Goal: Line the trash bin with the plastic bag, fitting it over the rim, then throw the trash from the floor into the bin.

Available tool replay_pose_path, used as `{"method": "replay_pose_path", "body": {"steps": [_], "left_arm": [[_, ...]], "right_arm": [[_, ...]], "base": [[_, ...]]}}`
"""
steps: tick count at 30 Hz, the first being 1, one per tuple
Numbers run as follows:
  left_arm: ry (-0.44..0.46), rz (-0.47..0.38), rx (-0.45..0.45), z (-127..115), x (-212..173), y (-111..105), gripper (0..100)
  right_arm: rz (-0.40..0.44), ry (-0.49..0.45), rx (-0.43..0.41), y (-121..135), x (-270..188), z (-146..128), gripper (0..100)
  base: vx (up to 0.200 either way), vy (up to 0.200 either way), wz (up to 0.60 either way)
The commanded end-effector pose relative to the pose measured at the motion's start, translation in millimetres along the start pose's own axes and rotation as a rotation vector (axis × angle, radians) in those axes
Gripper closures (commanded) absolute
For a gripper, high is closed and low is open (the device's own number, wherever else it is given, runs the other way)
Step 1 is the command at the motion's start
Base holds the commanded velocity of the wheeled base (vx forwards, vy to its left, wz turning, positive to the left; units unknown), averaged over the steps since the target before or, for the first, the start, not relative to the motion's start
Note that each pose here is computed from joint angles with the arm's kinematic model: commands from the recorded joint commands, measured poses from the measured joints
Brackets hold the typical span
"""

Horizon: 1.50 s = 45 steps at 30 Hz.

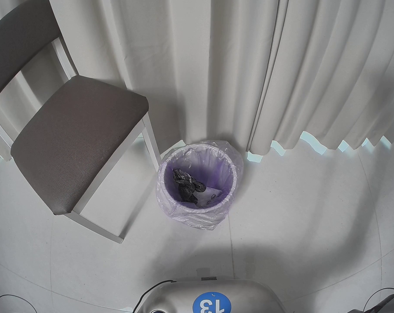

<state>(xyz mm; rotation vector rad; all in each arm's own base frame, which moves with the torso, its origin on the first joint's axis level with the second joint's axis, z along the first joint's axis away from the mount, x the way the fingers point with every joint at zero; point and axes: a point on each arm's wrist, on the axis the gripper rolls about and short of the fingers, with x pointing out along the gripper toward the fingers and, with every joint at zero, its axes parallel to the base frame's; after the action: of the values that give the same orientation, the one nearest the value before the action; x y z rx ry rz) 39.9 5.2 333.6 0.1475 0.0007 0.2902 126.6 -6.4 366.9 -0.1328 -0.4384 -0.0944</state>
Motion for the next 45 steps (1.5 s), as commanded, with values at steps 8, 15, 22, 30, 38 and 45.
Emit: {"method": "replay_pose_path", "body": {"steps": [8,15,22,30,38,45], "left_arm": [[-0.085,0.107,-0.033,-22,-97,28,0],[-0.060,0.103,-0.030,-48,-122,31,0],[-0.038,0.103,-0.064,-83,-145,32,0],[-0.051,0.089,-0.094,-131,-161,31,0],[-0.049,0.082,-0.163,-152,-162,29,0],[0.012,0.031,-0.193,-170,-138,18,0]], "right_arm": [[-0.014,-0.043,0.004,-4,-116,11,0],[0.000,-0.034,0.006,-5,-163,13,0],[0.001,-0.056,0.010,-6,-209,10,0],[0.032,-0.042,0.031,-8,-258,-12,0],[0.040,-0.074,0.033,-10,-275,-12,0],[0.059,-0.075,0.045,-12,-276,-16,0]], "base": [[0.000,0.000,0.00],[0.000,0.000,0.00],[0.000,0.000,0.00],[0.000,0.000,0.00],[0.000,0.000,0.00],[0.000,0.000,0.00]]}}
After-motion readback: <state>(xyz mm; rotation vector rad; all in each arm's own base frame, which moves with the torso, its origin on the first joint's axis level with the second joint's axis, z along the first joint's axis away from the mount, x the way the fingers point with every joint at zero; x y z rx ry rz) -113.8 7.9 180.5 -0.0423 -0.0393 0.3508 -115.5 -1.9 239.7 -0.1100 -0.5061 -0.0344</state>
